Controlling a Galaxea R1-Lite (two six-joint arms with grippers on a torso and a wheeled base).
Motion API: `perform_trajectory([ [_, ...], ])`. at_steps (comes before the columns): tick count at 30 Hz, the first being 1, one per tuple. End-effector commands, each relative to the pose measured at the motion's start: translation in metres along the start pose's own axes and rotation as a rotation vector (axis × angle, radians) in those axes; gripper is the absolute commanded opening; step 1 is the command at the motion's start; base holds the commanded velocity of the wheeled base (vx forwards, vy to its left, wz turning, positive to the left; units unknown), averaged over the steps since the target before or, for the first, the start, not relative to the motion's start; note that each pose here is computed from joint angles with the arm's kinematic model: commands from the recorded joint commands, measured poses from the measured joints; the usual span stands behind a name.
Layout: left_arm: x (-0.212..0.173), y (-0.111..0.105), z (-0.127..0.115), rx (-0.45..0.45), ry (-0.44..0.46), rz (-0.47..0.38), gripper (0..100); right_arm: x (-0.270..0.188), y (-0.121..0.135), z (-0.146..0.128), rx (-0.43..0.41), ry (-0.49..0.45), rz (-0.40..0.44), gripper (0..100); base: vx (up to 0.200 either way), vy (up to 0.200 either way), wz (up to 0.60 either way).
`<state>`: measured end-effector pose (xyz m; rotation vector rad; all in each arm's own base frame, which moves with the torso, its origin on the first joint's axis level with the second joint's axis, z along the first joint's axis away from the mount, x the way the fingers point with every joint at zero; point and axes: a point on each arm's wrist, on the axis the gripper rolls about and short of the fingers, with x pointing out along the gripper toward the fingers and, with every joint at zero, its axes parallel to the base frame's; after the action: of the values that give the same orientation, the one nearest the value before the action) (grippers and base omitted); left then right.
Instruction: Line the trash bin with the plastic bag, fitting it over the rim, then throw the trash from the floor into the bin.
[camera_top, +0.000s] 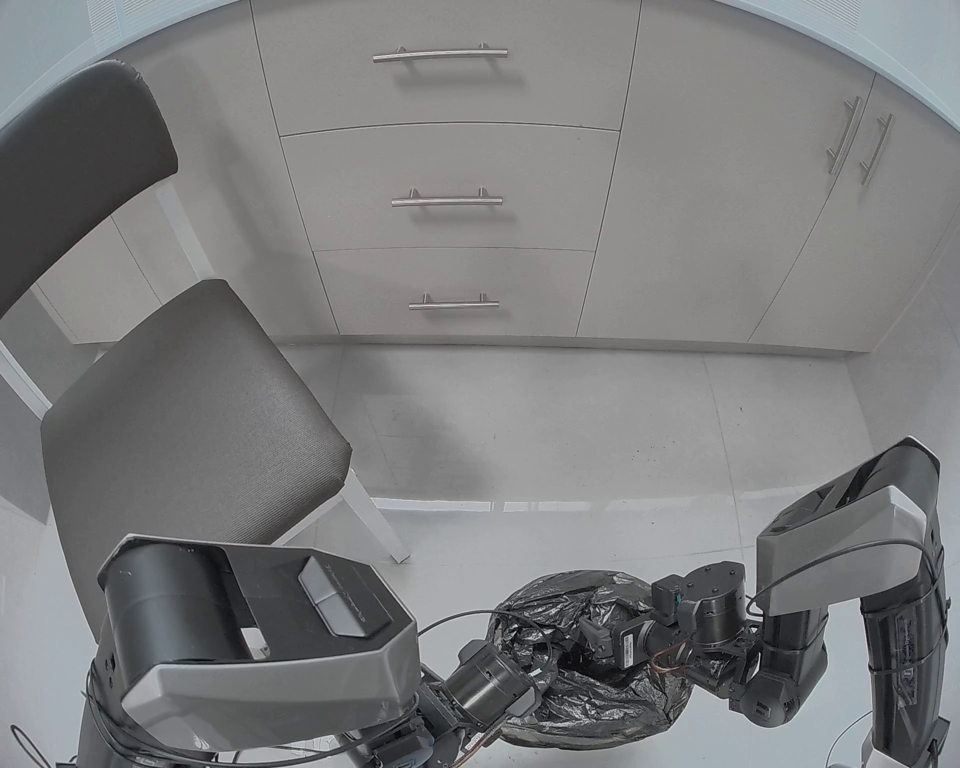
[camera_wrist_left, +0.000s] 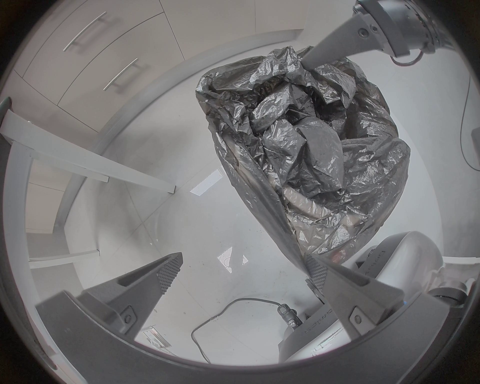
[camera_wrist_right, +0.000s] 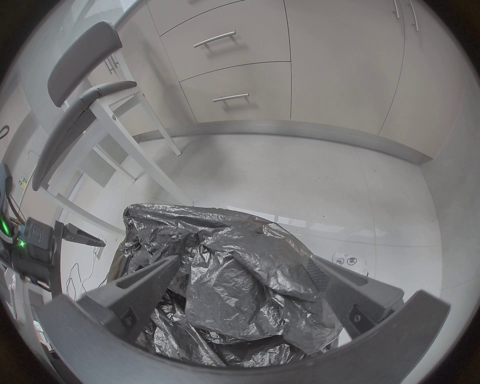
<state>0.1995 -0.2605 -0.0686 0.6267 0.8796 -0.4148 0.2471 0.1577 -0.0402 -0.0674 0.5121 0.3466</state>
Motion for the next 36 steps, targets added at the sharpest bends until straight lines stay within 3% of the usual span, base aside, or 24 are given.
perform_trajectory([
  [1, 0.0, 0.0, 0.0, -0.004, -0.004, 0.0, 100, 0.006, 0.0, -0.005, -0.003, 0.0, -0.006, 100, 0.0, 0.0, 0.0],
  [8, 0.0, 0.0, 0.001, -0.006, -0.004, 0.001, 100, 0.018, -0.01, -0.007, 0.017, -0.007, -0.053, 100, 0.0, 0.0, 0.0],
  [25, 0.0, -0.001, 0.001, -0.005, -0.009, 0.0, 100, 0.045, -0.019, 0.024, 0.024, -0.16, -0.082, 100, 0.0, 0.0, 0.0],
  [36, 0.0, -0.001, 0.001, -0.004, -0.007, -0.001, 100, 0.049, -0.031, 0.026, 0.034, -0.165, -0.109, 100, 0.0, 0.0, 0.0],
])
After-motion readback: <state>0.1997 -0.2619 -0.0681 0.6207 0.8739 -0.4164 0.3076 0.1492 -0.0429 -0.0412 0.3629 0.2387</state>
